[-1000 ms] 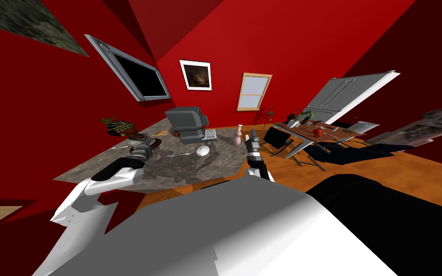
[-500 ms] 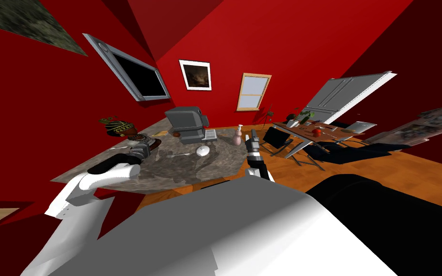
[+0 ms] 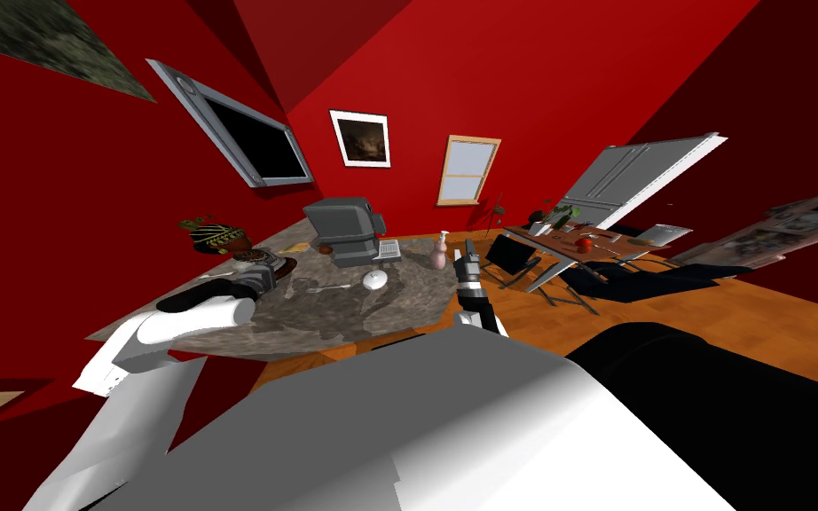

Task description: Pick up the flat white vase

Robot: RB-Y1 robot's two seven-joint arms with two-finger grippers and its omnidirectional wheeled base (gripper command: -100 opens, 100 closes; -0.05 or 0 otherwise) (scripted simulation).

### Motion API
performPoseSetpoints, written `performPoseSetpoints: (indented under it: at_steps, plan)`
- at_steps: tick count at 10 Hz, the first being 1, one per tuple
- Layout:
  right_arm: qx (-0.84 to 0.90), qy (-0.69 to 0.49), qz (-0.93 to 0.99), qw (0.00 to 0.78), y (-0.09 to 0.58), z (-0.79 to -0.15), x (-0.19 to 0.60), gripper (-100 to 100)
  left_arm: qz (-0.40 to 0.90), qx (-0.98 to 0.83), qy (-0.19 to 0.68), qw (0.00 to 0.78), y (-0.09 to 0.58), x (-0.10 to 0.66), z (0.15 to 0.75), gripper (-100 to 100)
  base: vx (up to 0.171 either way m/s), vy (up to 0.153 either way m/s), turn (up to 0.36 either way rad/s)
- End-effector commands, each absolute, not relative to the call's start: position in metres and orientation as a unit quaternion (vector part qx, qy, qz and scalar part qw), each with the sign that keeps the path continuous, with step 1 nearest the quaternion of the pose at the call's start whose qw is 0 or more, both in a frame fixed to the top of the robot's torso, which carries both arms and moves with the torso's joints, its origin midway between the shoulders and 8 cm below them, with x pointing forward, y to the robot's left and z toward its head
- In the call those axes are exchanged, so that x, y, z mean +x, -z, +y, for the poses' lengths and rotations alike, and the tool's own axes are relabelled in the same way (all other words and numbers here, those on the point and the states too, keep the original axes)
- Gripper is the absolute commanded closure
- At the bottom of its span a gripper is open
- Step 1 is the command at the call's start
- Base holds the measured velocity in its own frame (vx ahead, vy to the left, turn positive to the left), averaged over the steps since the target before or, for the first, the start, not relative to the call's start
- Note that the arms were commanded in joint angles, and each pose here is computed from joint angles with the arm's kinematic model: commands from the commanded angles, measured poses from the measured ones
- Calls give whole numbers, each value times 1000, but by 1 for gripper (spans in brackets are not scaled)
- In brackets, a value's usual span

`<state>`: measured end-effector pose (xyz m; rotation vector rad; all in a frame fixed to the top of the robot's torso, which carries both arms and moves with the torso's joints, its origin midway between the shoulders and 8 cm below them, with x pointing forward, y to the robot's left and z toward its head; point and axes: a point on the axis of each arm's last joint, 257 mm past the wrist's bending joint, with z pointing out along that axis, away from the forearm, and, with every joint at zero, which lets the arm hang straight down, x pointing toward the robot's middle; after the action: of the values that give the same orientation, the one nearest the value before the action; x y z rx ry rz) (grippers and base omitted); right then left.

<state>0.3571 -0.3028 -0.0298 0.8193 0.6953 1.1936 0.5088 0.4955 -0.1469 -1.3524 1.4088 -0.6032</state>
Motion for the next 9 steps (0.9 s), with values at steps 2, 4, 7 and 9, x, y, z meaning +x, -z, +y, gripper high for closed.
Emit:
performPoseSetpoints:
  at_steps: [2, 4, 7, 9]
  plan:
    - [367, -535, 311, 695, 30, -303, 357, 0, 592, -582, 239, 503, 149, 510, 502, -100, 9, -15, -30]
    - [367, -535, 311, 695, 30, -303, 357, 0, 594, -592, 234, 492, 146, 515, 507, -100, 9, -16, -21]
    - [367, -535, 311, 695, 30, -303, 357, 0, 599, -609, 221, 471, 150, 514, 511, -100, 11, -23, -22]
    - [367, -535, 311, 695, 30, -303, 357, 0, 602, -616, 212, 461, 157, 510, 512, -100, 10, -28, -8]
